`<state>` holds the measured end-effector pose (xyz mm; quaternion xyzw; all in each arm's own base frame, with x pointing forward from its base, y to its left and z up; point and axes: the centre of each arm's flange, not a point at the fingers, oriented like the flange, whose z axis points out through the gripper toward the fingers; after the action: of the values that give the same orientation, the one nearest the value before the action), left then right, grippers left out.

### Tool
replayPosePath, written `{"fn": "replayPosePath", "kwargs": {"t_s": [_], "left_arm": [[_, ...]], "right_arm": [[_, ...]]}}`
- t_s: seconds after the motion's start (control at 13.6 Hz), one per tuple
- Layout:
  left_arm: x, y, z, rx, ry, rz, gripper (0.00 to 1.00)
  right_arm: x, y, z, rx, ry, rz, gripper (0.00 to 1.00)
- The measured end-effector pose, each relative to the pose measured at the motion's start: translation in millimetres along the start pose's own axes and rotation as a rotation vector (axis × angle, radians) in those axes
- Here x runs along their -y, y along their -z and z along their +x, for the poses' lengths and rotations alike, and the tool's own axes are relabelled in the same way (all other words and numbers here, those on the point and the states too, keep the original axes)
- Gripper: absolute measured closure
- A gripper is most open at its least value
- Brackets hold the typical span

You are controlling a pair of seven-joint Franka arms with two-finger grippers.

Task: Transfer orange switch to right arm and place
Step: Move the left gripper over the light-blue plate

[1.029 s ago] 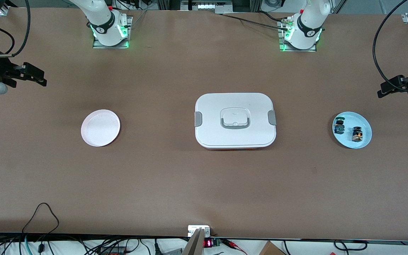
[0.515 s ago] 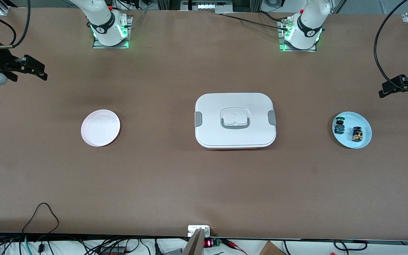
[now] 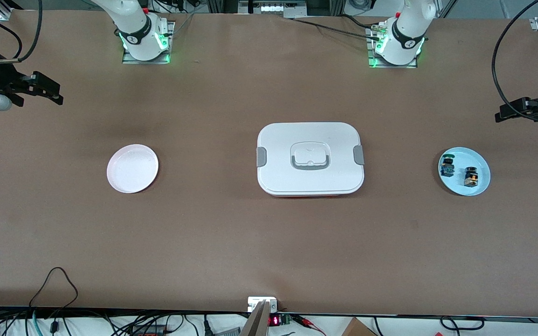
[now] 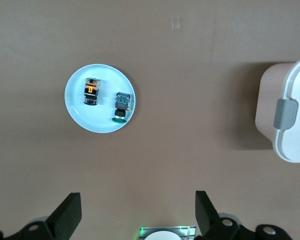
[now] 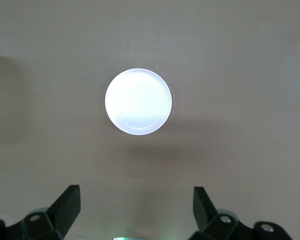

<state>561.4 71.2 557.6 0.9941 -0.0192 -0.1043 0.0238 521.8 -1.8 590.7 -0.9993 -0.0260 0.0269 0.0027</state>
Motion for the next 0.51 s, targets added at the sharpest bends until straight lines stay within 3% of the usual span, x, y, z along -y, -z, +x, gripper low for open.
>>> {"fn": "replayPosePath", "kwargs": {"t_s": [0.29, 0.51], "left_arm": [[11.1, -46.4, 12.1, 0.105, -0.294, 0.004, 0.0], [17.0, -69.8, 23.0, 0.13, -0.54, 0.027, 0.0]], "right_arm": [[-2.0, 8.9, -5.2, -0.018, -0.003, 0.0, 0.0], [-2.1, 11.5, -6.6, -0.024, -0.002, 0.0, 0.0]]}}
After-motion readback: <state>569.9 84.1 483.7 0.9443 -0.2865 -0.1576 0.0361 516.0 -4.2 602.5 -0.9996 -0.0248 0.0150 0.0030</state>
